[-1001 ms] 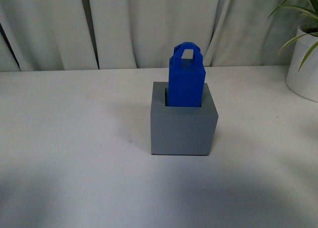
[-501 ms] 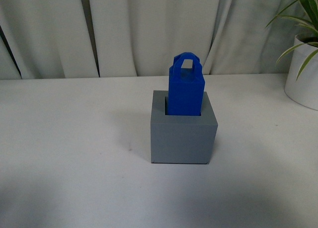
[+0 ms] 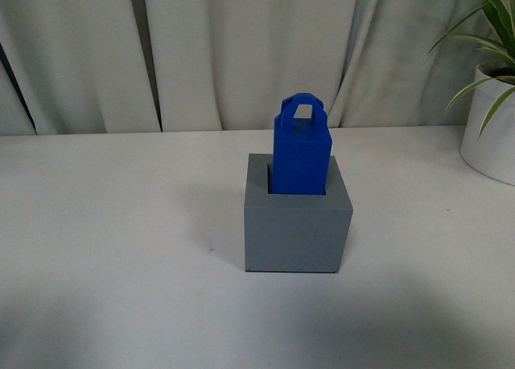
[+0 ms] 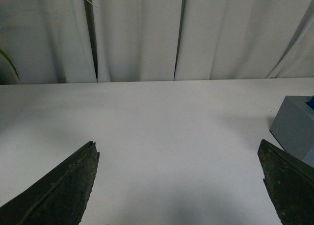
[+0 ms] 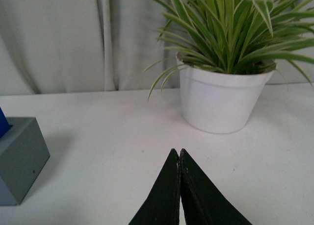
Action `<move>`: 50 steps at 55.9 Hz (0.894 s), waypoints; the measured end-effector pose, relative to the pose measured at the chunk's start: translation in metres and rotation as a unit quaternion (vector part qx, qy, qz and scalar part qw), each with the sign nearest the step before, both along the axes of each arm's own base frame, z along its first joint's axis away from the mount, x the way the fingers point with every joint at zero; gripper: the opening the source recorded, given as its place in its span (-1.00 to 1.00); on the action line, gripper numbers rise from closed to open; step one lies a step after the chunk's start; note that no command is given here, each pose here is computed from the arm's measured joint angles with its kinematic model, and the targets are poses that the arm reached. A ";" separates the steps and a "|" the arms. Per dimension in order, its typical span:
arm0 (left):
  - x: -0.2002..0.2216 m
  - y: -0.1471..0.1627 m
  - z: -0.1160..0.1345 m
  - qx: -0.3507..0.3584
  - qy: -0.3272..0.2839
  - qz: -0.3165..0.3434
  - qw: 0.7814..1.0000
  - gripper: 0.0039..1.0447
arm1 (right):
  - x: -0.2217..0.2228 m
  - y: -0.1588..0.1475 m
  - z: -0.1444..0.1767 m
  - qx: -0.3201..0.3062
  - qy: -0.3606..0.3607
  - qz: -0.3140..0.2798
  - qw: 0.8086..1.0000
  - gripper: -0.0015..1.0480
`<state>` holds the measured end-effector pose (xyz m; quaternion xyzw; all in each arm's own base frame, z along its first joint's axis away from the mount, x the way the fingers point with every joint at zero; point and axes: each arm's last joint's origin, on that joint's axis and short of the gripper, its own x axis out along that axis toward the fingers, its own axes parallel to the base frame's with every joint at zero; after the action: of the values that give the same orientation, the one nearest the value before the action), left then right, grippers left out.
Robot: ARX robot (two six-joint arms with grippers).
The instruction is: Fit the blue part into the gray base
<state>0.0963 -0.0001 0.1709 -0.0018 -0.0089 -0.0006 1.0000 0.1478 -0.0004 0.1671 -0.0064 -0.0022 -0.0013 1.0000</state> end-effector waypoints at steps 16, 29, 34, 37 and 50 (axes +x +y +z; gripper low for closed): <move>0.000 0.000 0.000 0.000 0.000 0.000 1.000 0.89 | -0.013 0.000 -0.002 0.000 0.004 0.000 1.000 -0.95; 0.000 0.000 0.000 0.000 0.000 0.000 1.000 0.89 | -0.023 0.000 0.001 0.000 0.000 0.000 1.000 -0.95; 0.000 0.000 0.000 0.000 0.000 0.000 1.000 0.89 | -0.026 0.000 0.001 0.000 -0.001 0.000 1.000 -0.95; 0.000 0.000 0.000 0.000 0.000 0.000 1.000 0.89 | -0.029 0.000 0.001 0.000 -0.002 0.000 1.000 -0.95; 0.000 0.000 0.000 0.000 0.000 0.000 1.000 0.89 | -0.034 0.000 0.002 0.000 -0.003 0.000 1.000 -0.95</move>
<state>0.0963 -0.0001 0.1709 -0.0020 -0.0089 -0.0008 1.0000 0.1133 -0.0003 0.1686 -0.0062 -0.0050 -0.0012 1.0000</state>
